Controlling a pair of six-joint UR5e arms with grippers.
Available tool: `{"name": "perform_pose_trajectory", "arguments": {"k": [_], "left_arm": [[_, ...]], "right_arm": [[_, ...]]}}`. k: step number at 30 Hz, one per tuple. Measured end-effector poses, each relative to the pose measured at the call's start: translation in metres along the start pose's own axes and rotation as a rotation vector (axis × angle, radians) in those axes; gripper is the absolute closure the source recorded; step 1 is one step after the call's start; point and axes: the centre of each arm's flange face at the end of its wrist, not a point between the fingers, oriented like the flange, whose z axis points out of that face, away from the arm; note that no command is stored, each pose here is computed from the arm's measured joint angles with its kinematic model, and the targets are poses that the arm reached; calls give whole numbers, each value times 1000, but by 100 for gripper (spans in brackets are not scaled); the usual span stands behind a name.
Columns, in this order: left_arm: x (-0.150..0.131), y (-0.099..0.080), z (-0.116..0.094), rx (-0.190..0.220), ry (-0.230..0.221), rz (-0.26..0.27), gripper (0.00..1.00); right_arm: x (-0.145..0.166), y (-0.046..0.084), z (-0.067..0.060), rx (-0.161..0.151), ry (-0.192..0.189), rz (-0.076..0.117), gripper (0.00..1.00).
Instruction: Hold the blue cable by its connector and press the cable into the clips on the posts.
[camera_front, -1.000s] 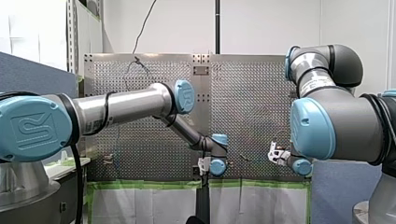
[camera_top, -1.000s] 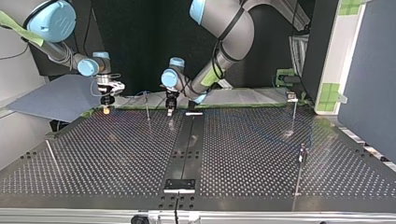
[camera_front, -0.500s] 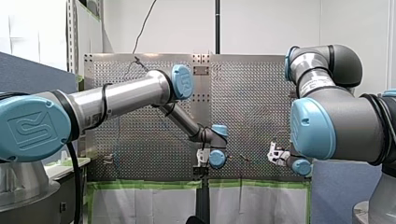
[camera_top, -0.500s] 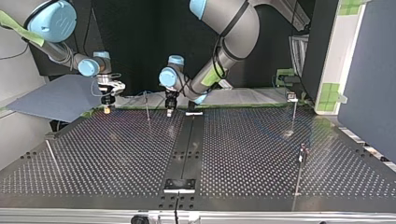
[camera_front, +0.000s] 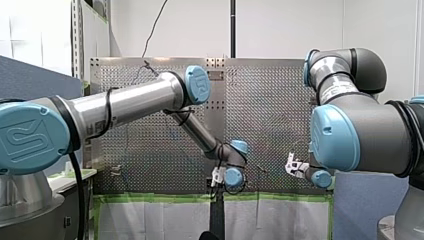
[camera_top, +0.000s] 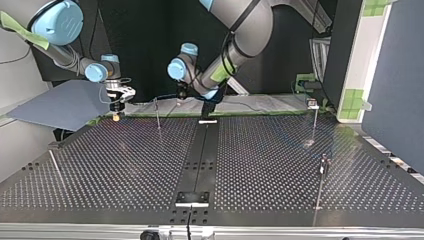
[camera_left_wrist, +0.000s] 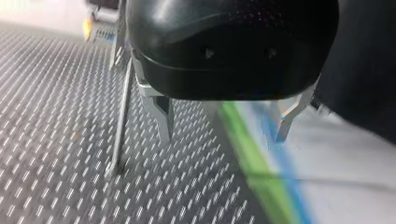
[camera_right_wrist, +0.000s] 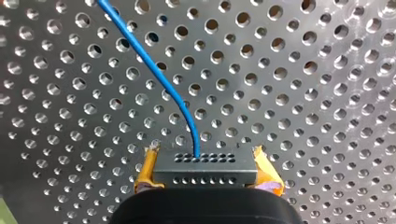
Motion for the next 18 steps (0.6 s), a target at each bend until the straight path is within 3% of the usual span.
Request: {"name": "perform_pose_trajectory", "arguments": {"k": [10, 14, 18], "left_arm": [[4, -45, -51, 117, 24, -12, 0], [10, -54, -65, 133, 35, -34, 0], [4, -61, -70, 136, 16, -70, 0]], "right_arm": [[-5, -5, -4, -10, -30, -1, 100], [-8, -8, -6, -8, -42, -6, 100], [-10, -10, -8, -6, -47, -7, 100]]}}
